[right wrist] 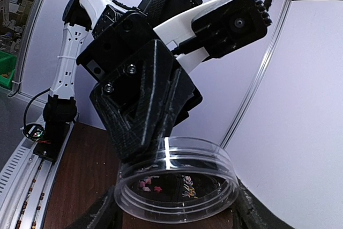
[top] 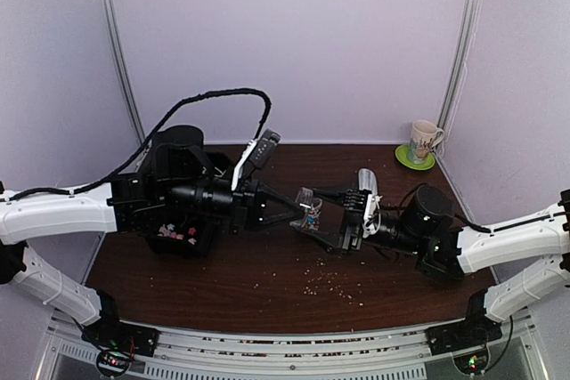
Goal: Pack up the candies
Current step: Pass from the left arm to the right
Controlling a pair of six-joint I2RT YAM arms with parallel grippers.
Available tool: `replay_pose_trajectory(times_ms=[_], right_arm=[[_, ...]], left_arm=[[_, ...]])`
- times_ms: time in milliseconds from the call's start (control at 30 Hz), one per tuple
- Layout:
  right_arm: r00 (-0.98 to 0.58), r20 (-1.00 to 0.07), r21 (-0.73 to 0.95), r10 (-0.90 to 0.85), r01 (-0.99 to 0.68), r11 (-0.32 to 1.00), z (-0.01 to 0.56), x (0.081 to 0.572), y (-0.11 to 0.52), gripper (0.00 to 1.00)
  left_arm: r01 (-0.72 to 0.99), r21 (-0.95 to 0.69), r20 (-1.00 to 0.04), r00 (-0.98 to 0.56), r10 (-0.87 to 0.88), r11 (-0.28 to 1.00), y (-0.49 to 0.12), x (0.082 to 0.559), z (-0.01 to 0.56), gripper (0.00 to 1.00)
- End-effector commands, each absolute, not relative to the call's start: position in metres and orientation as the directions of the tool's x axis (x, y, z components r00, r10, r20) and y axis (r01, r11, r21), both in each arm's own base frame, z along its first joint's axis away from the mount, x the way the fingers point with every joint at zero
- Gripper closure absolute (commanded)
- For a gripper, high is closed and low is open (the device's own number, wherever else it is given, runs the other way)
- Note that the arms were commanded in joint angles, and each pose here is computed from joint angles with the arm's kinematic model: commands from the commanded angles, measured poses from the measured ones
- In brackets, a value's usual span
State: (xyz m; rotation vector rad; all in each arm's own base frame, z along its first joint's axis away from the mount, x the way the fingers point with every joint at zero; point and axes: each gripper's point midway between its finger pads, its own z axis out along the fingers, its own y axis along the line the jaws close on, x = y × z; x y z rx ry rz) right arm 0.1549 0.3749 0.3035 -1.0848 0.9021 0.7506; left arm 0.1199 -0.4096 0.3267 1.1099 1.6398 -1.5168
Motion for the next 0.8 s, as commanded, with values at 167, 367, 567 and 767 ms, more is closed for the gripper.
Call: replay_pose_trajectory(times_ms=[167, 367, 567, 767], right_arm=[[0.46, -0.882, -0.41, 0.103, -0.856, 0.315, 0.318, 0.154, 0.375, 0.35], [0.428, -0.899, -0.384, 0.09, -0.871, 0.308, 0.321, 0.154, 0.374, 0.38], [0.389, -0.92, -0.352, 0.052, -0.876, 0.33, 0.318, 0.161, 0.37, 0.38], [0.312, -0.95, -0.299, -0.027, -0.877, 0.377, 0.315, 0.174, 0.361, 0.38]], left_arm=[[0.907, -0.42, -0.905, -0.415, 0.099, -0.035, -0.403, 0.12, 0.344, 0.97], [0.908, -0.418, -0.905, -0.416, 0.089, -0.009, -0.396, 0.124, 0.343, 0.65], [0.917, -0.393, -0.914, -0.398, 0.077, 0.072, -0.38, 0.134, 0.341, 0.4], [0.898, -0.309, -0.927, -0.358, 0.114, 0.312, -0.351, 0.167, 0.31, 0.18]])
